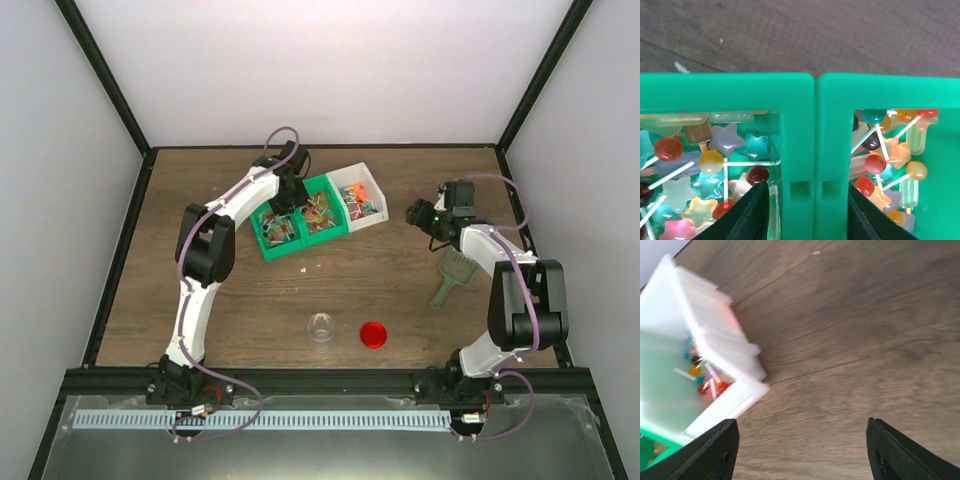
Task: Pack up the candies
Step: Move the storage box to the center of the board.
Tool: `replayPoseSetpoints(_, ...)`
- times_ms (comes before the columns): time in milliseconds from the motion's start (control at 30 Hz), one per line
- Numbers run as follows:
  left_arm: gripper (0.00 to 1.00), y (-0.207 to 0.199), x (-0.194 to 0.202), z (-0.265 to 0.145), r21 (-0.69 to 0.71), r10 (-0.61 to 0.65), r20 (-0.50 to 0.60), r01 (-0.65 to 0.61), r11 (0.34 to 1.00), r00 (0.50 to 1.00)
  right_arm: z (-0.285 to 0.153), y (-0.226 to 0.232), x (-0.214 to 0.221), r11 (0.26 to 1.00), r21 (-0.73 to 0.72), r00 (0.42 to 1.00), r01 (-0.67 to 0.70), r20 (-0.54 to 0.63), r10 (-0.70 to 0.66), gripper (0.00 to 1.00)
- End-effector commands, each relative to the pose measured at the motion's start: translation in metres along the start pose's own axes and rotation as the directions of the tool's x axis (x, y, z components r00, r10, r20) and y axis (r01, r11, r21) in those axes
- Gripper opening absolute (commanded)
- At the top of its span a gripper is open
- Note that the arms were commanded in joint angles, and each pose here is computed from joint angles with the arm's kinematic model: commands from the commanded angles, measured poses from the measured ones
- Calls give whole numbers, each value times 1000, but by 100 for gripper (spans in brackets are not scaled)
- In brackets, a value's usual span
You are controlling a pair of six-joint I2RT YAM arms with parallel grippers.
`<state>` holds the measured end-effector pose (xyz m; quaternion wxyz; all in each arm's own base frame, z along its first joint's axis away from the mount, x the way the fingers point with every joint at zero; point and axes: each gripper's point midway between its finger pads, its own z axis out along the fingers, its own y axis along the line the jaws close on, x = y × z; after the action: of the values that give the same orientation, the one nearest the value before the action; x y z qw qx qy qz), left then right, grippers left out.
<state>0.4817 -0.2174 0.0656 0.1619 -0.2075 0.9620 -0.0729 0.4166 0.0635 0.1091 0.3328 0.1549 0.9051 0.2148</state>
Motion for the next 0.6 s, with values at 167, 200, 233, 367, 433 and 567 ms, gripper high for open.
replayPoseSetpoints(167,63,-25,-28,-26,100,104,101,-114,988,989,-56,-63,-17,957,167,968,-238,118,220,92)
replayPoseSetpoints(200,66,-25,-31,-31,100,115,114,-127,987,987,-60,-66,-14,950,174,963,-259,120,241,93)
replayPoseSetpoints(233,69,-26,-33,-37,101,128,130,-142,985,983,-63,-72,-8,937,182,952,-299,118,281,93)
replayPoseSetpoints(367,81,-27,-44,-61,107,139,196,-162,981,971,-73,-96,29,854,232,883,-466,61,466,84)
replayPoseSetpoints(433,86,-26,-49,-76,101,139,234,-166,981,962,-79,-104,41,828,281,870,-485,61,489,82)
replayPoseSetpoints(567,88,-20,-54,-103,121,97,304,-140,983,948,-91,-109,62,806,325,860,-495,54,507,81)
